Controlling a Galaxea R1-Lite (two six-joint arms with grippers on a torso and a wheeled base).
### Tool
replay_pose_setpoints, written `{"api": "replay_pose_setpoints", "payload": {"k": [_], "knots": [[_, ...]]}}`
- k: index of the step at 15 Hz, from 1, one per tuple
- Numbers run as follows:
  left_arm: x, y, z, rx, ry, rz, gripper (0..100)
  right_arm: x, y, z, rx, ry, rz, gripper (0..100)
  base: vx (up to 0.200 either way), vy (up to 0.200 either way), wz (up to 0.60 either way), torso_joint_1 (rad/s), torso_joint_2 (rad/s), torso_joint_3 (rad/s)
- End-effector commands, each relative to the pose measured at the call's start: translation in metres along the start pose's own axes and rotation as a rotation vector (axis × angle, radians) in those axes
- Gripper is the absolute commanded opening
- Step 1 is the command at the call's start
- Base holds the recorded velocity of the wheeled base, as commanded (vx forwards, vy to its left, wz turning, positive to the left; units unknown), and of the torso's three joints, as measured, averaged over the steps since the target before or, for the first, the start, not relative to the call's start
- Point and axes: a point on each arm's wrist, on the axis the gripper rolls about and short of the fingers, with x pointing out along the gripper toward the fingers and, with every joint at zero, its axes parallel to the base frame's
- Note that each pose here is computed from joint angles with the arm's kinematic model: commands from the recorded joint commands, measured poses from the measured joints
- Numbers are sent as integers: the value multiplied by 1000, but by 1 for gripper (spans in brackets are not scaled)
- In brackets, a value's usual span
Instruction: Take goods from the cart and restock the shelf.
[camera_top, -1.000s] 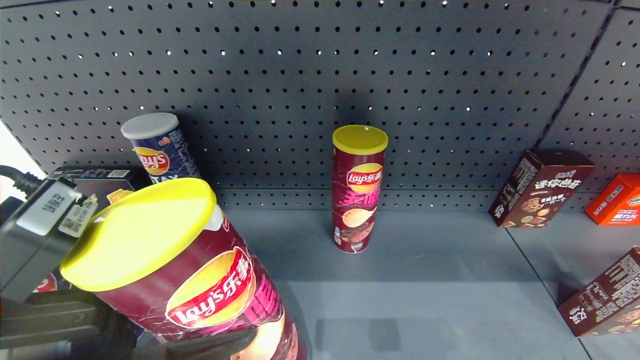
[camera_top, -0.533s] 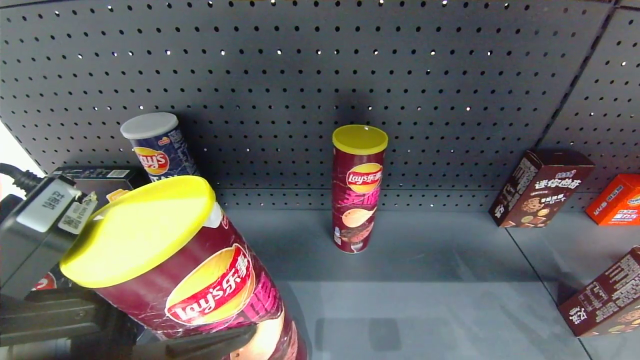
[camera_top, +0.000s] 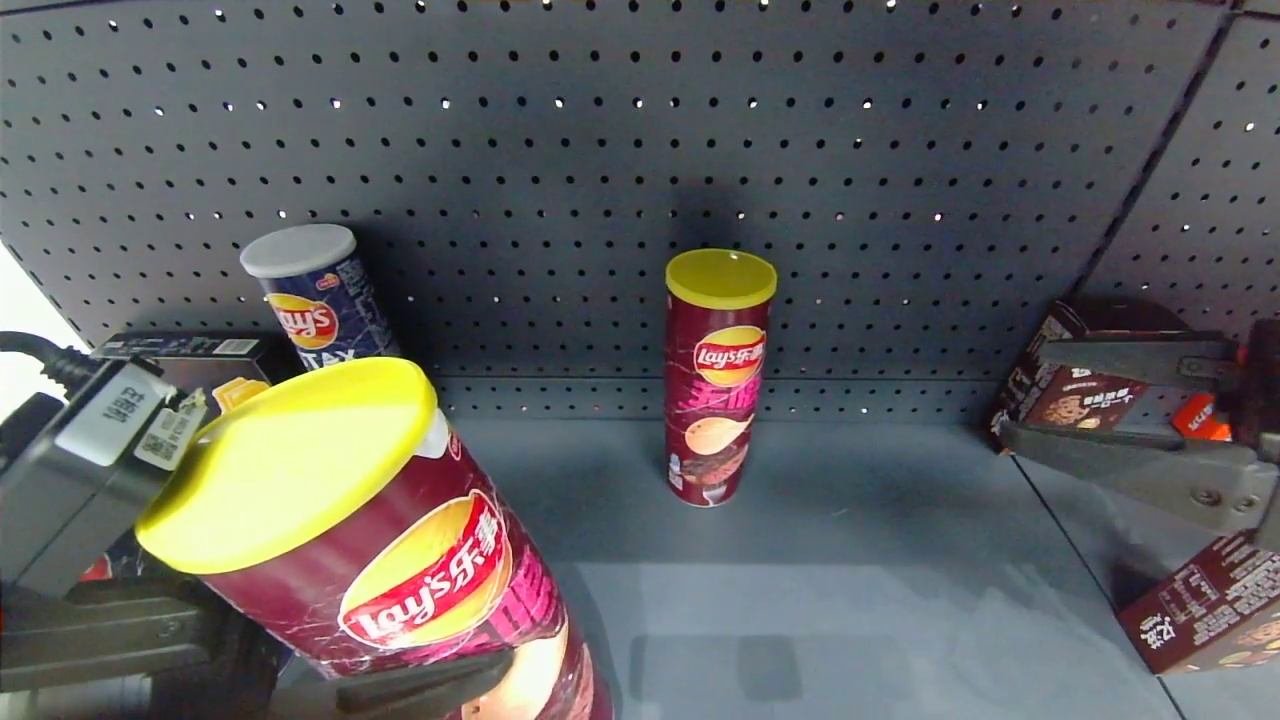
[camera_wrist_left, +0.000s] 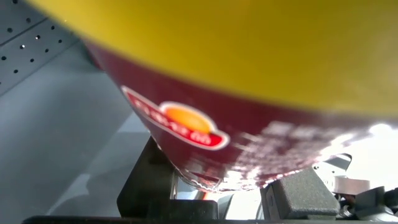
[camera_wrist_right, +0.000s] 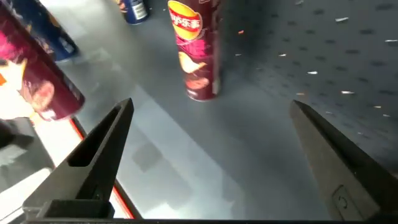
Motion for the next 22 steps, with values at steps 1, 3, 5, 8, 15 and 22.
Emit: {"api": "replay_pose_setpoints", "payload": {"k": [1,3,5,8,15,22], "knots": [[1,1,-1,-3,4,4,0,34,-4,-1,30,58,54,100,0,0,0,0,0,0],[1,4,-2,-10,8,15,0,53,-5,-1,29,81,56,100,0,0,0,0,0,0],[2,5,-2,-13,13,15,0,76,-9,0,3,73,35,100,0,0,0,0,0,0],[2,5,-3,-15,16,15,0,108,-15,3,-49,-59,31,100,0,0,0,0,0,0],[1,6,-7,-21,20,26,0,132,-14,3,-89,-168,91,100,0,0,0,0,0,0],[1,6,-7,-21,20,26,0,136,-14,-5,-92,-152,103,100,0,0,0,0,0,0]]}}
